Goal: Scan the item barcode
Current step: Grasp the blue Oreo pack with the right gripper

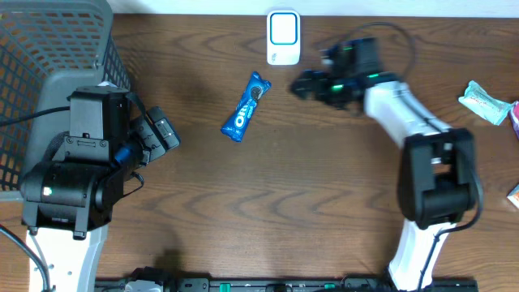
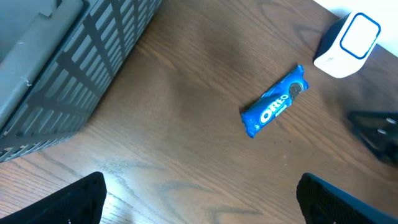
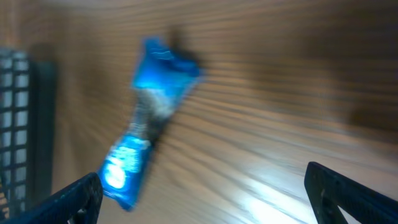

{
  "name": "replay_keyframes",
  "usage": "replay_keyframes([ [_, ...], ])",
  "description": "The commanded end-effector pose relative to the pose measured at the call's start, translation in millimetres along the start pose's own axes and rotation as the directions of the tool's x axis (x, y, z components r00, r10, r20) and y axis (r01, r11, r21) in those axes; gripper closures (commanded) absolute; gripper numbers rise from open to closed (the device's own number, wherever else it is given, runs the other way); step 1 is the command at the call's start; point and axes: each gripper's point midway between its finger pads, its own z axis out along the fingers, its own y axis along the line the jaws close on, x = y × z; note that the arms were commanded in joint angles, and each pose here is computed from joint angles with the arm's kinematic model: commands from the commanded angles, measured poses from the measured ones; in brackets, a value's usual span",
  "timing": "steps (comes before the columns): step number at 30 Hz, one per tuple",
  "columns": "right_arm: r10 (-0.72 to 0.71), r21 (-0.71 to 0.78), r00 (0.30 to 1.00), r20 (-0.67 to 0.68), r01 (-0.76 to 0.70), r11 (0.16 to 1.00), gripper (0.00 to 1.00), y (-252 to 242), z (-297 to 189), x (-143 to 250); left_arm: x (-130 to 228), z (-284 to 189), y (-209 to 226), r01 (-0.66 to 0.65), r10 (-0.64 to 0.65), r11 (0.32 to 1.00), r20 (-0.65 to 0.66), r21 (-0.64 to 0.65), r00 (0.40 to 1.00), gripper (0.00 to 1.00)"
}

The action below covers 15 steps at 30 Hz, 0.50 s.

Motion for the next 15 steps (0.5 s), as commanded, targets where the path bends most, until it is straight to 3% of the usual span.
replay_keyframes([
  [1,0.079,0.003,0.997,0.026,-0.079,0.997,0.01,38,22,9,-3,-1,2,0.002,-0.002,1.0,0.011,-0.011,1.0,0.02],
  [4,0.141,0.077,0.986,0.088,-0.148,0.986,0.04,50,35,14,-3,-1,2,0.002,-0.002,1.0,0.011,-0.011,1.0,0.02],
  [7,0.153,0.153,0.979,0.136,-0.173,0.973,0.15,53,44,21,-3,-1,2,0.002,-0.002,1.0,0.01,-0.011,1.0,0.02],
  [15,0.186,0.172,0.977,0.103,-0.201,0.964,0.17,55,77,49,-3,-1,2,0.002,-0.002,1.0,0.011,-0.011,1.0,0.02],
])
